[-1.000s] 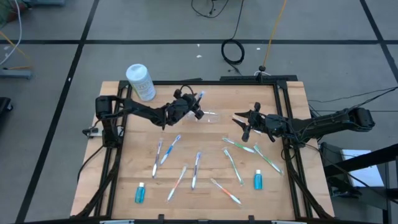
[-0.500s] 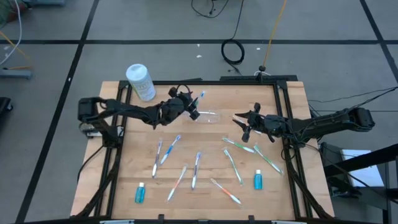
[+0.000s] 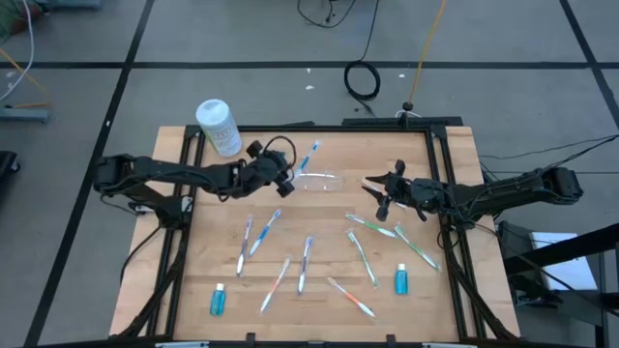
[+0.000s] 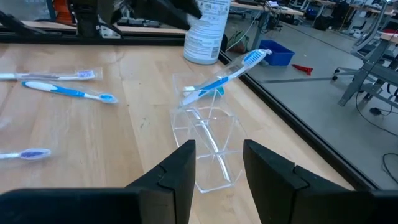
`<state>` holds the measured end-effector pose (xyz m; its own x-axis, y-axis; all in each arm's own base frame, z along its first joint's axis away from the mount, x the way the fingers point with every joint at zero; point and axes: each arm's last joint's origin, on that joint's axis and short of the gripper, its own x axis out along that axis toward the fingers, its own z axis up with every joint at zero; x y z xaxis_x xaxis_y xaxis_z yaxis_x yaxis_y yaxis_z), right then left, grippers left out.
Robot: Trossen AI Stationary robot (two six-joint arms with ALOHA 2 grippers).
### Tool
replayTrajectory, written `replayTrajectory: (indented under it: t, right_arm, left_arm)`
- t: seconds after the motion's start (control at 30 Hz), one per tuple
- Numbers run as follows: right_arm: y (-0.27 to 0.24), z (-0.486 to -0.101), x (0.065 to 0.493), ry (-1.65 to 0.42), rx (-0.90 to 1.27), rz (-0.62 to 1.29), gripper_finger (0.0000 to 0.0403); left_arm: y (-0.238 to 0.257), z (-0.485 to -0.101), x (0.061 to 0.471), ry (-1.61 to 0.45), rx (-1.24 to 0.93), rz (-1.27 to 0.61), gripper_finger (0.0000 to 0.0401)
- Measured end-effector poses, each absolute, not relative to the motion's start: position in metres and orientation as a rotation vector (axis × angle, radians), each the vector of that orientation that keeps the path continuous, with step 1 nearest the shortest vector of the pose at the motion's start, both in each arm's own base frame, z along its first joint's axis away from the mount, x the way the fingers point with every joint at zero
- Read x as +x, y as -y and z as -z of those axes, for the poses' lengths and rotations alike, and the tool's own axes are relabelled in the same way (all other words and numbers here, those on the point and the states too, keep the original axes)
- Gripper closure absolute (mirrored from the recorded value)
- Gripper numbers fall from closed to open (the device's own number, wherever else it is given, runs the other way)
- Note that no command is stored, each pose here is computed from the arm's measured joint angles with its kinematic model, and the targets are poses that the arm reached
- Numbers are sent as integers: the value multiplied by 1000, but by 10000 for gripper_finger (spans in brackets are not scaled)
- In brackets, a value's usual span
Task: Pick & Place toothbrushing station
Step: Put the top blue mouthwash bottle into the transparent organizer
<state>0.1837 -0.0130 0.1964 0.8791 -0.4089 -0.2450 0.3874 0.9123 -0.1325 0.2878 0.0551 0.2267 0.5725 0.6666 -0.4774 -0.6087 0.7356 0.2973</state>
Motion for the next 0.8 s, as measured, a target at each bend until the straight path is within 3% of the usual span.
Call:
replayTrajectory:
  t: [0.27,0.5,0.8]
  right_arm:
    - [13,-196,184,-279,-78,416,273]
    - [13,-196,183,-279,-75,416,273]
    - [13,-196,183,-279,-75,416,273]
  left_arm:
    - [-49,-208,280,-768,-81,-637,226]
    - [-50,-198,281,-741,-281,-749,226]
    - [-57,-166,289,-757,-299,-953,226]
